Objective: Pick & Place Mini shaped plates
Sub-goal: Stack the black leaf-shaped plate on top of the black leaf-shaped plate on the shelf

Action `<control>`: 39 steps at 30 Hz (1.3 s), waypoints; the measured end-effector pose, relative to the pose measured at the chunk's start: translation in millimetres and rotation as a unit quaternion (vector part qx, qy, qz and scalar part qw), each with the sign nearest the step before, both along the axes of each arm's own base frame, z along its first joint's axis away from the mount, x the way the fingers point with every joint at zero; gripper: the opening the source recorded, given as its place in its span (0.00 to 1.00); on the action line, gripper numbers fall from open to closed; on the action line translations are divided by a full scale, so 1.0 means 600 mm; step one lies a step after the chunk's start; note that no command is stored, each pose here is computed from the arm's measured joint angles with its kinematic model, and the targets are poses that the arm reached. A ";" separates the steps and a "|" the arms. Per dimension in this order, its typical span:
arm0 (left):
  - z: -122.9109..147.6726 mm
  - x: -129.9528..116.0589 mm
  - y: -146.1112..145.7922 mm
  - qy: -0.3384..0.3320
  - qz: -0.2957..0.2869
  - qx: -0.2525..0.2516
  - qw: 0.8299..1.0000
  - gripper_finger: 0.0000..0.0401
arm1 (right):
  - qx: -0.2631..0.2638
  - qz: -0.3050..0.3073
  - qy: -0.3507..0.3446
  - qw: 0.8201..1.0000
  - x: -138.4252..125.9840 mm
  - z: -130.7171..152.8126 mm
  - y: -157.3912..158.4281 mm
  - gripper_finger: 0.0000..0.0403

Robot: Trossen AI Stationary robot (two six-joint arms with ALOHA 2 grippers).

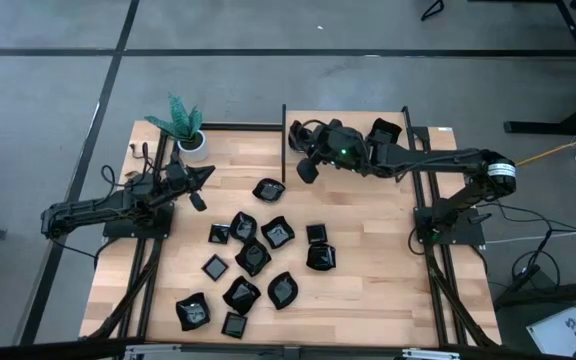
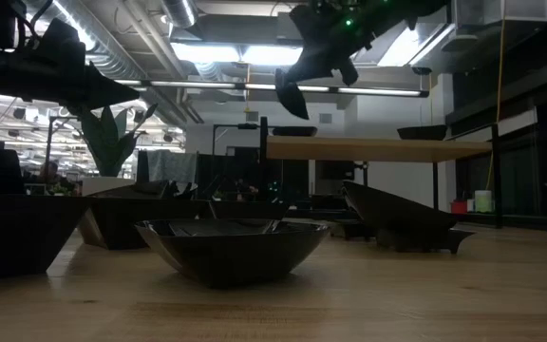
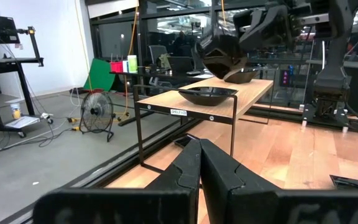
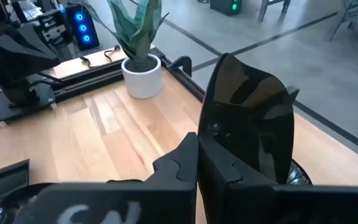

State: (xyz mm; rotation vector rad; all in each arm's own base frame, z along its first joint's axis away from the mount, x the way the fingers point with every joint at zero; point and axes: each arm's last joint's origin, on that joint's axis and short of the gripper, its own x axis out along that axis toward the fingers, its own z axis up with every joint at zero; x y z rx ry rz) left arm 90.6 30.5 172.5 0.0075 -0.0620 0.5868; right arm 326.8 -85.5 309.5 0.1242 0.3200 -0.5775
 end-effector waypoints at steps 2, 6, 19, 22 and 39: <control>0.000 0.000 0.000 0.000 0.000 0.000 1.000 0.01 | 0.002 -0.004 -0.003 1.000 -0.001 0.000 -0.003 0.01; 0.000 0.000 0.000 0.000 0.000 0.000 1.000 0.01 | -0.008 0.000 0.000 1.000 0.000 0.001 -0.004 0.01; 0.000 0.000 0.000 0.000 0.000 0.000 1.000 0.01 | -0.424 0.270 0.354 0.789 -0.013 -0.028 0.002 0.01; 0.000 0.000 0.000 0.000 0.000 0.000 1.000 0.01 | -0.465 0.272 0.407 0.737 -0.016 -0.030 -0.001 0.01; 0.000 0.000 0.000 0.000 0.000 0.000 1.000 0.01 | -0.417 0.239 0.401 0.780 -0.022 -0.033 -0.017 0.01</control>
